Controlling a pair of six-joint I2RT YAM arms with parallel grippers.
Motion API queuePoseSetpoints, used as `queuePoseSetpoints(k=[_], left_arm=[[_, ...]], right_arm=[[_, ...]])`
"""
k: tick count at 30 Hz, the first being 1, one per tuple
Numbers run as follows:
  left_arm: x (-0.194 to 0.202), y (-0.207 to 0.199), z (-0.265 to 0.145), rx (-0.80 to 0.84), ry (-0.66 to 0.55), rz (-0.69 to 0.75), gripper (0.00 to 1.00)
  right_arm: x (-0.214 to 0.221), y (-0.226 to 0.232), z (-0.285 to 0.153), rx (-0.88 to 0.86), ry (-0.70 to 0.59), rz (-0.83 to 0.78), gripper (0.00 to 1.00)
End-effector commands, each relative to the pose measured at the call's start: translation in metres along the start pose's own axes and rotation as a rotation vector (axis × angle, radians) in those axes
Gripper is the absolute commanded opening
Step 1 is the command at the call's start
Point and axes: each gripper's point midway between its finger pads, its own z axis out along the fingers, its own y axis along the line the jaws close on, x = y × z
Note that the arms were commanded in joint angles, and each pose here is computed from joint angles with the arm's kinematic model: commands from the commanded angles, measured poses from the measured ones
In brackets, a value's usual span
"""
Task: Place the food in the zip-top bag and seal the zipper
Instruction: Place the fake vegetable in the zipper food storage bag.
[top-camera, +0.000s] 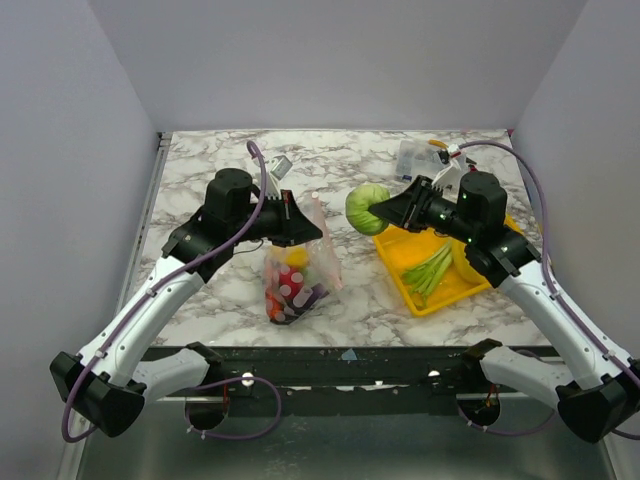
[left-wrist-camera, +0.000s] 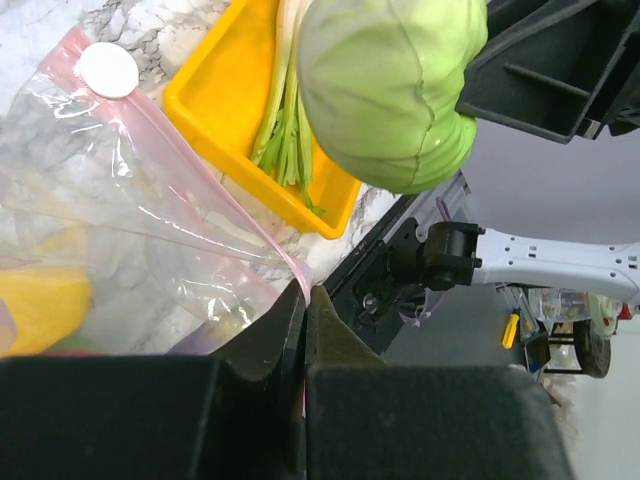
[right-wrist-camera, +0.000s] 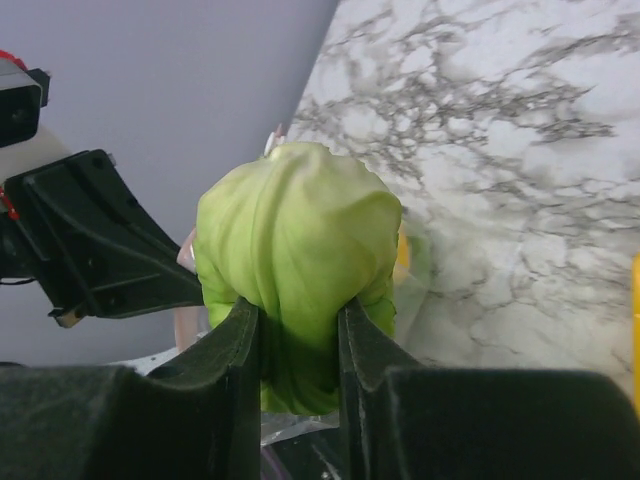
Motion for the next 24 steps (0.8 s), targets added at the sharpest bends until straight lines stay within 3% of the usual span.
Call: queuePoseSetpoints(k=[1,8,14,20,24], left_arm=[[-0.007,-0.015,-0.012,0.037,-0.043,0.052,0.0],[-0.013,-0.022,-0.021,0.051,-0.089,0.075,0.0],[-0.019,-0.027,-0.022,0.061,-0.116,0.069,0.0],[-0.027,-0.026,-0.023,0.034,-0.157,0.003,0.0],[-0.032,-0.019,-0.03,-0.011,-0.217,-0.026,0.0]], right_arm=[[0.007,0.043,0.003,-0.204,0.026,0.087,0.0],[0.044,0.075,0.014,-0.318,0.086,0.175,0.0],[0.108,0.09,0.033,-0.324,0.184,0.224,0.0],[0.151,0.075,0.046,-0.226,0.159,0.165,0.0],[0.157,0.072,0.045,-0.226,0.125,0.12,0.0]])
